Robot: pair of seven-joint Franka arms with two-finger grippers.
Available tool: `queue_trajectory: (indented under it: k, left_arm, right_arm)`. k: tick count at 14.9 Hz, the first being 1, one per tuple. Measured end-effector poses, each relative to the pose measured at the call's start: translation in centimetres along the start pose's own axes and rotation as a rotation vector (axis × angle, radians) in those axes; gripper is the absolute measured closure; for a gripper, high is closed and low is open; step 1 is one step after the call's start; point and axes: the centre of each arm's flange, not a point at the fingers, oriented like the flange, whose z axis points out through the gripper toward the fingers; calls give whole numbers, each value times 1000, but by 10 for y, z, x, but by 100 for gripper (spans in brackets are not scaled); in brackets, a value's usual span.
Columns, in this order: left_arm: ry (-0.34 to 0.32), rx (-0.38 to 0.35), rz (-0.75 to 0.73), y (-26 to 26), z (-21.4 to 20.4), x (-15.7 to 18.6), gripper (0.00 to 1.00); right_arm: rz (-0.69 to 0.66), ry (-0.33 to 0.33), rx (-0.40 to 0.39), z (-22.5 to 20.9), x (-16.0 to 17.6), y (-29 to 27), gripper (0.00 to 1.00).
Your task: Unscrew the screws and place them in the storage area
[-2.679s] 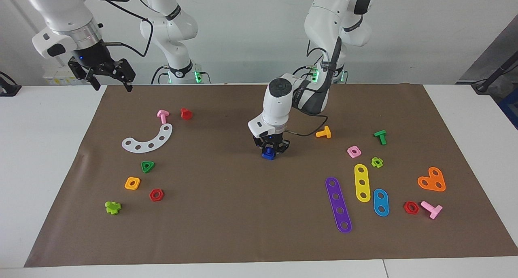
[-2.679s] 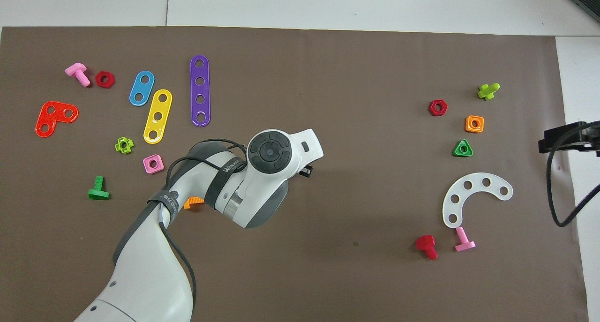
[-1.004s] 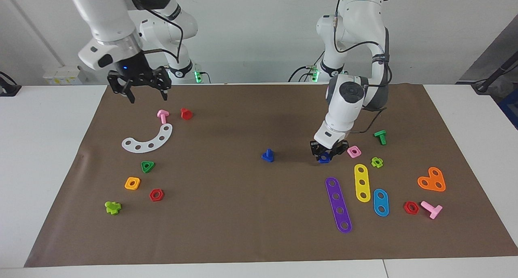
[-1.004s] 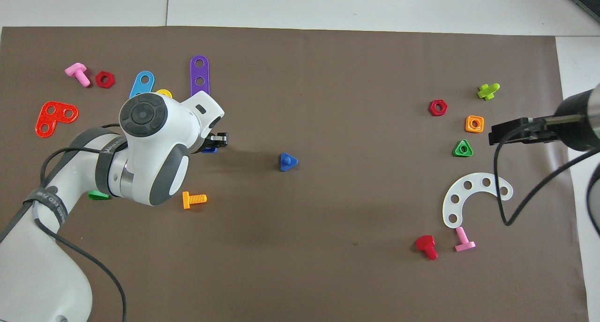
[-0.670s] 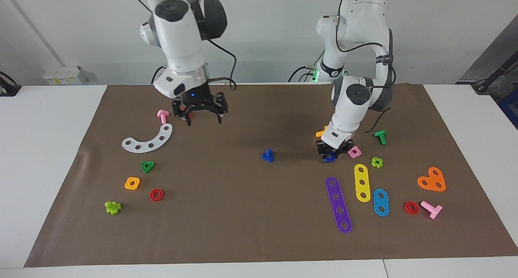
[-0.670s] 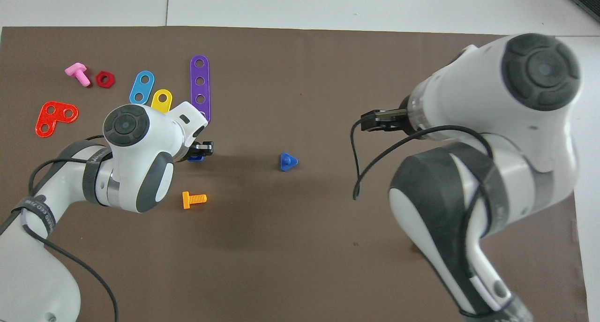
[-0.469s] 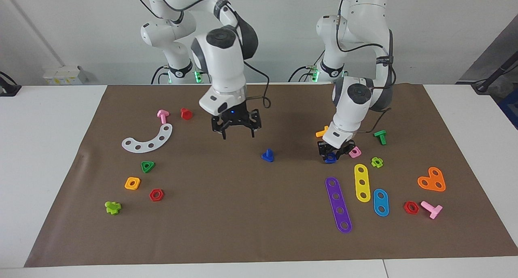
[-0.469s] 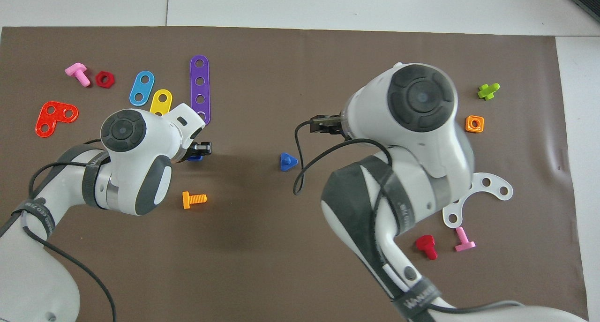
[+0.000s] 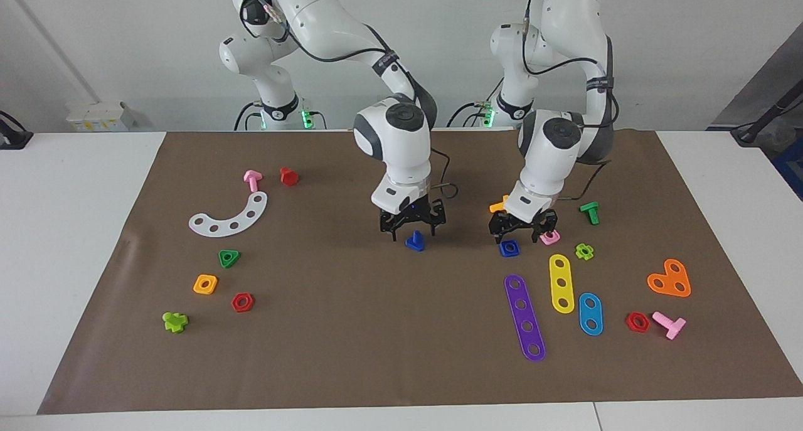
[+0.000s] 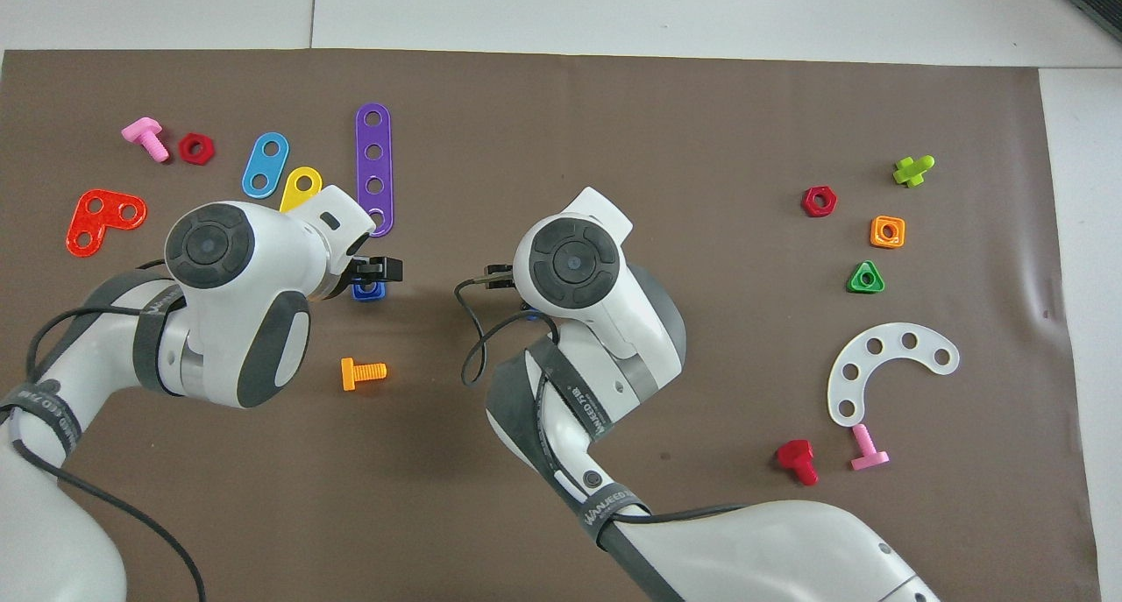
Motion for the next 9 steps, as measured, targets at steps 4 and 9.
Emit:
queue_trajectory:
  k: [4, 9]
  left_arm:
    - [-21, 13, 43, -52, -71, 4, 0]
    - [8, 26, 81, -128, -130, 8, 0]
  right_arm:
    - [-4, 0, -4, 23, -9, 6, 3]
    - [-25, -12, -13, 35, -17, 11, 26]
